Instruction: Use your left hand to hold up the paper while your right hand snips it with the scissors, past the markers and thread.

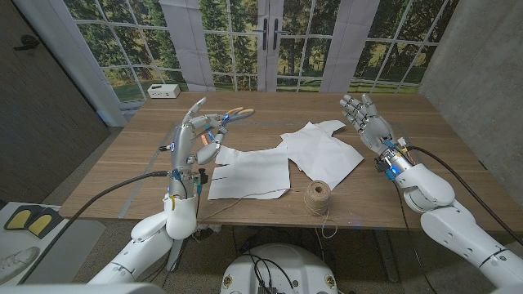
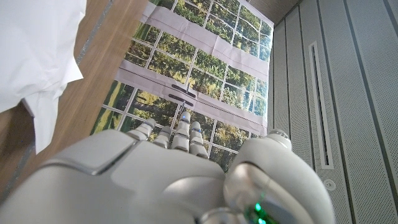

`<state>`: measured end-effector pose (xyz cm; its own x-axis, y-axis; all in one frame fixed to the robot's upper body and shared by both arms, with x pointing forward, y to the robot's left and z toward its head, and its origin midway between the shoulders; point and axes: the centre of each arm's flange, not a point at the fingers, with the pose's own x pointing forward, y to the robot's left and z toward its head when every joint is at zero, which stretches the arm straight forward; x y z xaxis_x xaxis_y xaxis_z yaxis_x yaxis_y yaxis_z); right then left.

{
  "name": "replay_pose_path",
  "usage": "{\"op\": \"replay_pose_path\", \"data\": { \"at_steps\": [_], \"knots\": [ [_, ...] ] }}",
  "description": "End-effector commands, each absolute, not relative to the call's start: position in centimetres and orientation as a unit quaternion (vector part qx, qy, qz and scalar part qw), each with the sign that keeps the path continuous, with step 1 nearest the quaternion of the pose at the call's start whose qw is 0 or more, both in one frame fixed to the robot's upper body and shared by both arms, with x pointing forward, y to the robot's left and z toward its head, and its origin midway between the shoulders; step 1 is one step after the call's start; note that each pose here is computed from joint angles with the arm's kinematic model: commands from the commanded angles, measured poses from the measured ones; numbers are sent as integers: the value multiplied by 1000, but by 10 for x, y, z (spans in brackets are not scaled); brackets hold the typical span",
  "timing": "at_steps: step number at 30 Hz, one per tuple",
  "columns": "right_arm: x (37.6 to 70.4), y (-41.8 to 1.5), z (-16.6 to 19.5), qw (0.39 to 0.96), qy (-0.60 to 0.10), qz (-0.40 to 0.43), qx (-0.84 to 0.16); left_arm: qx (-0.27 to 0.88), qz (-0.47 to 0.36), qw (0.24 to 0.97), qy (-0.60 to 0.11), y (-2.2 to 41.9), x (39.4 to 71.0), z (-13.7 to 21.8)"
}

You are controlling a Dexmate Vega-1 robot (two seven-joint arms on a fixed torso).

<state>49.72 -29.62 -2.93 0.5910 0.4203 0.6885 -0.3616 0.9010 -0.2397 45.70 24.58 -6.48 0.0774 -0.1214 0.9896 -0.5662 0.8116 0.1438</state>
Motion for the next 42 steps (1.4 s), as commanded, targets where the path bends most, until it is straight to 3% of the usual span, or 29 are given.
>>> {"op": "replay_pose_path", "data": {
  "at_steps": [1, 18, 42],
  "knots": [
    [489, -293, -18, 890, -393, 206, -111, 268, 126, 694, -657, 237, 468, -51],
    [477, -292, -2, 884, -381, 170, -210, 262, 88, 703, -655, 217, 489, -63],
    [469, -279, 18, 863, -354, 164, -320, 291, 65, 666, -684, 202, 489, -60]
  ]
}}
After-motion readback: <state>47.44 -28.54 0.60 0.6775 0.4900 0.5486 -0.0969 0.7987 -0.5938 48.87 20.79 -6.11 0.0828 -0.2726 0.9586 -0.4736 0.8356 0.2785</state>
